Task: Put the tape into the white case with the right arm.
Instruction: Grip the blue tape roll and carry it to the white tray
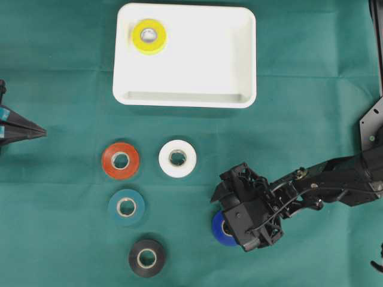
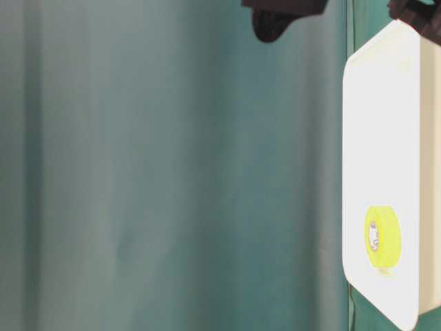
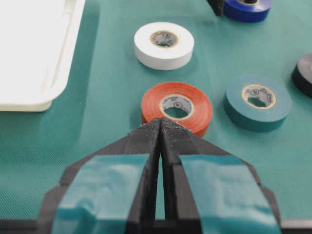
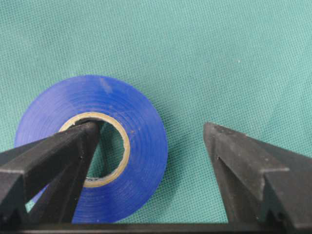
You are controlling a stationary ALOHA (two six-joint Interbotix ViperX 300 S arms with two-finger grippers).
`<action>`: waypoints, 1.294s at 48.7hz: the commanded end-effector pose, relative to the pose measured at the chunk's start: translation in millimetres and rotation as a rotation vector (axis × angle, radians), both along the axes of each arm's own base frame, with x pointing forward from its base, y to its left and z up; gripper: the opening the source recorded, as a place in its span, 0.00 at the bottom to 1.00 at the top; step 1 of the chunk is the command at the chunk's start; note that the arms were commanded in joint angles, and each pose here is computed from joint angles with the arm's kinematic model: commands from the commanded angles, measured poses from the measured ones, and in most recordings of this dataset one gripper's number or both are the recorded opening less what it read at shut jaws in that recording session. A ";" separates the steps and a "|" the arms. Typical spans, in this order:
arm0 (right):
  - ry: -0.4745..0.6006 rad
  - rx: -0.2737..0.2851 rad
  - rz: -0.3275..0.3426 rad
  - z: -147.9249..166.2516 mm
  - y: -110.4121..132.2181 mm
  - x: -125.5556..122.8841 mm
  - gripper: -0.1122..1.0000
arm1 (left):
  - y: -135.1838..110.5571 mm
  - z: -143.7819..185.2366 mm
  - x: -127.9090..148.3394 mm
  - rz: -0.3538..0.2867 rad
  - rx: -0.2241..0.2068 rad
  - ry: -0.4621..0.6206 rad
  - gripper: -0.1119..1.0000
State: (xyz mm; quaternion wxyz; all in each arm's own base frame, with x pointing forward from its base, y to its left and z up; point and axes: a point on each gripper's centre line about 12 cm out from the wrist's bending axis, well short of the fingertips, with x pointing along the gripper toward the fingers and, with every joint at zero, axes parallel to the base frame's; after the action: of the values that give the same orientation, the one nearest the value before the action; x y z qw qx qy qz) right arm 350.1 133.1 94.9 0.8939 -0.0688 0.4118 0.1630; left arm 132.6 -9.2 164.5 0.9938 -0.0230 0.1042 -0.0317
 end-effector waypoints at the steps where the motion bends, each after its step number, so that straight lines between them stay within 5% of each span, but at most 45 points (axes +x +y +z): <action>1: -0.020 0.005 -0.001 7.5 0.8 4.3 0.63 | 0.3 5.7 1.8 0.004 -0.004 -0.015 0.11; 6: -0.020 0.005 -0.001 7.5 0.8 4.3 0.57 | 0.3 5.9 1.8 0.004 -0.004 -0.017 0.11; 14: -0.026 0.006 0.000 9.7 1.0 4.8 0.20 | 0.3 5.1 1.7 0.004 -0.004 -0.014 0.11; 18: -0.032 0.008 0.000 12.0 1.1 5.0 0.11 | 0.3 5.7 1.8 0.004 -0.004 -0.015 0.11; 34: -0.043 0.011 -0.002 17.9 0.7 4.9 0.11 | 0.3 5.7 1.8 0.004 -0.004 -0.015 0.11; 51: -0.084 -0.011 -0.039 75.5 -4.8 -2.7 0.11 | 0.3 5.9 1.8 0.004 -0.004 -0.017 0.11; 63: -0.084 -0.013 -0.055 80.5 -8.2 -1.5 0.11 | 0.3 6.3 2.0 0.004 -0.004 -0.017 0.11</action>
State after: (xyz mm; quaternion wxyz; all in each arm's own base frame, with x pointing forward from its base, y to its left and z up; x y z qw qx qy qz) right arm 341.5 123.3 158.6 0.9026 -0.0798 0.4023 0.1311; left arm 132.6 -9.4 164.5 0.9938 -0.0229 0.1042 -0.0325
